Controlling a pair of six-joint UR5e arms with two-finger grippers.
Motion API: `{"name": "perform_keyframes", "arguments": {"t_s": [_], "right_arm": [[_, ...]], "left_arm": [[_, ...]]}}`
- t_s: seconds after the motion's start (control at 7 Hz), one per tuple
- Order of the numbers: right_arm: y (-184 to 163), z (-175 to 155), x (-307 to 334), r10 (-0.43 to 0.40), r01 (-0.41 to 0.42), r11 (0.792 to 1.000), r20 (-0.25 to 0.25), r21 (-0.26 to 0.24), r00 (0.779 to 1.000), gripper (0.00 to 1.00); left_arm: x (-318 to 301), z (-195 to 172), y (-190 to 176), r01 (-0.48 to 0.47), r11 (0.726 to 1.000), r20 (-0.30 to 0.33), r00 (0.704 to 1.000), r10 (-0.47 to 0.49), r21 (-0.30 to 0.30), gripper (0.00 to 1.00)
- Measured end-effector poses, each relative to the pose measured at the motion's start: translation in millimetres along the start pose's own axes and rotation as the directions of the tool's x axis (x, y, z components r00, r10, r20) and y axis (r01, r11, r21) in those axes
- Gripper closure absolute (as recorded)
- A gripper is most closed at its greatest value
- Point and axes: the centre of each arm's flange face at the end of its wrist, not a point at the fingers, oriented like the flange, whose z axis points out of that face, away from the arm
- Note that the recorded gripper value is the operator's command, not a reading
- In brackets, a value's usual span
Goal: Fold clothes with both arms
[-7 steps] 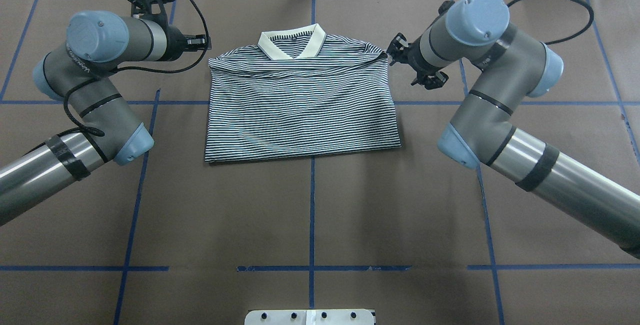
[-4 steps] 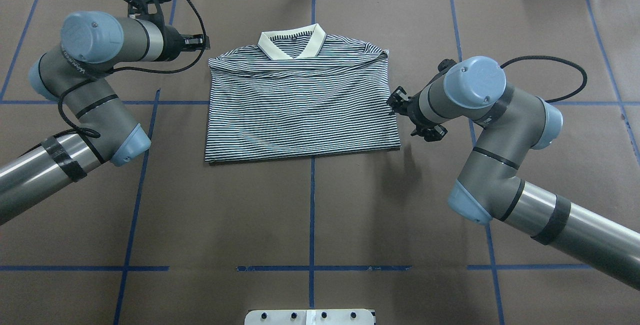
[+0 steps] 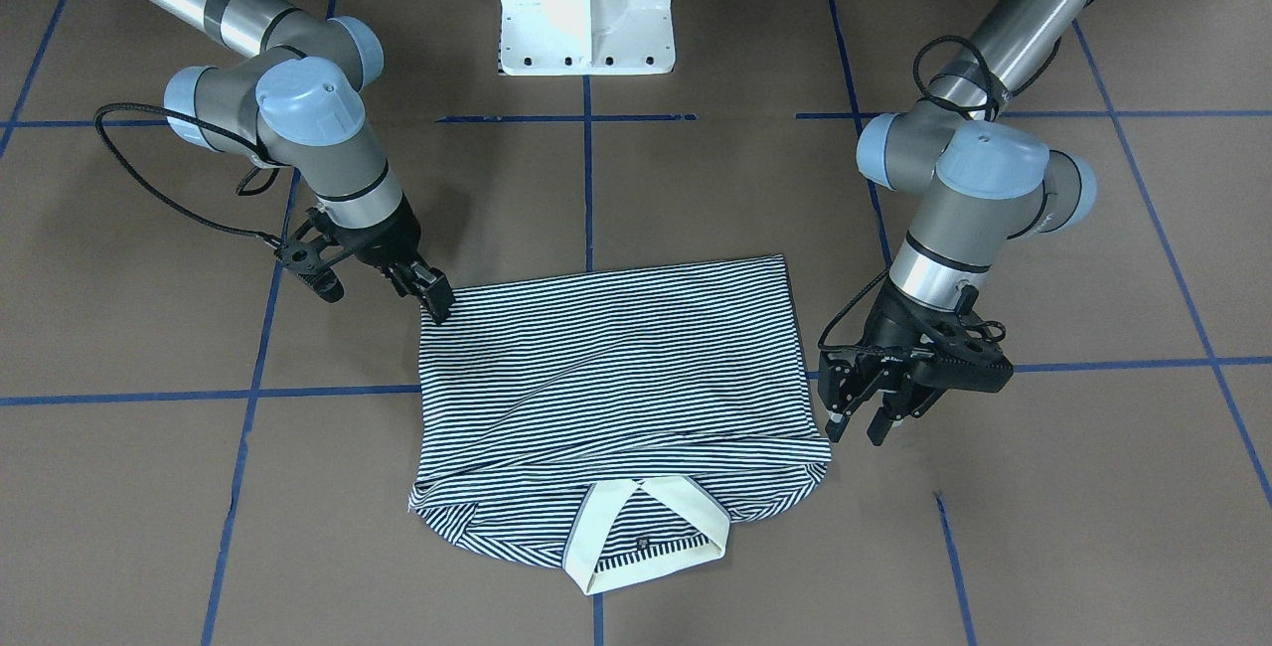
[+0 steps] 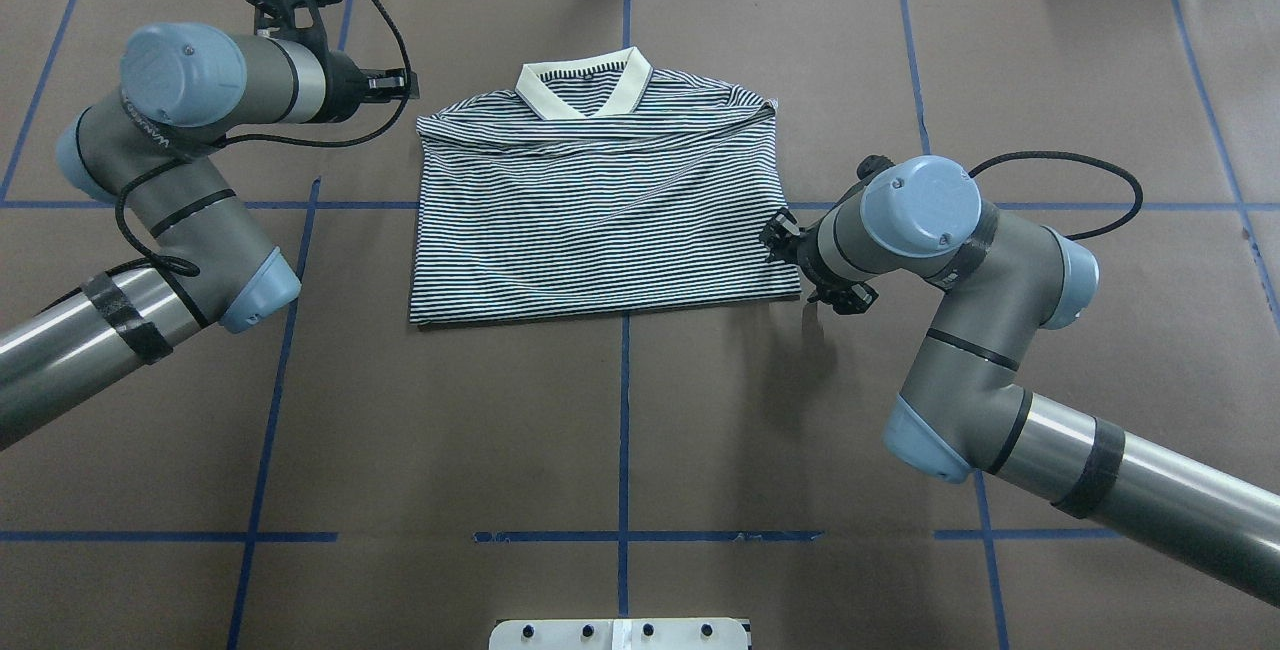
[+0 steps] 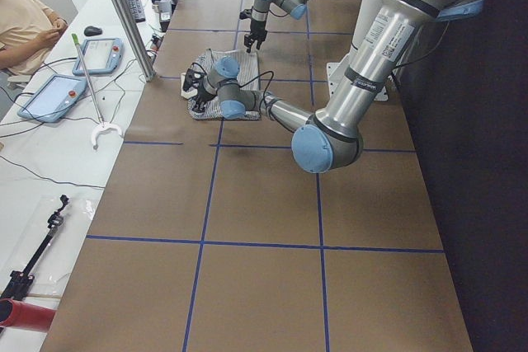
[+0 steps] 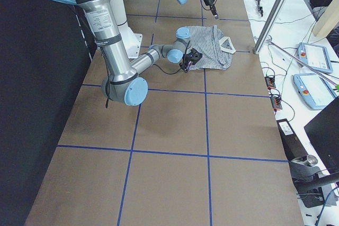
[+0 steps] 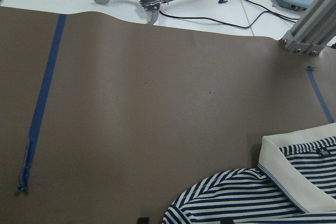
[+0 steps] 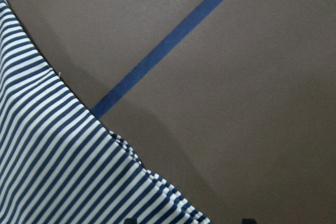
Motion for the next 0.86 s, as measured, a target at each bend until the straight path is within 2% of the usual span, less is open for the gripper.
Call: {"name": "perform_keyframes", "arguments": {"t_s": [0.14, 0.29, 0.86], "right_arm": [[1.3, 1.1, 1.0, -0.001, 0.001, 1.0, -0.002, -0.001, 1.0, 0.86], [1.6, 1.2, 1.3, 0.0, 0.0, 1.0, -0.003, -0.001, 1.0, 1.0], [2.0, -2.3, -0.1, -0.003, 0.003, 1.0, 0.003, -0.005, 1.0, 1.0]], "left_arm": [[-0.1, 0.0, 0.0, 0.0, 1.0, 0.0, 1.0, 0.0, 0.0, 0.45], [-0.2, 0.1, 0.0, 0.0, 1.0, 0.001, 1.0, 0.0, 0.001, 0.45], [-1.7, 0.7, 0.5, 0.0, 1.0, 0.004, 1.0, 0.0, 0.001, 0.45]]}}
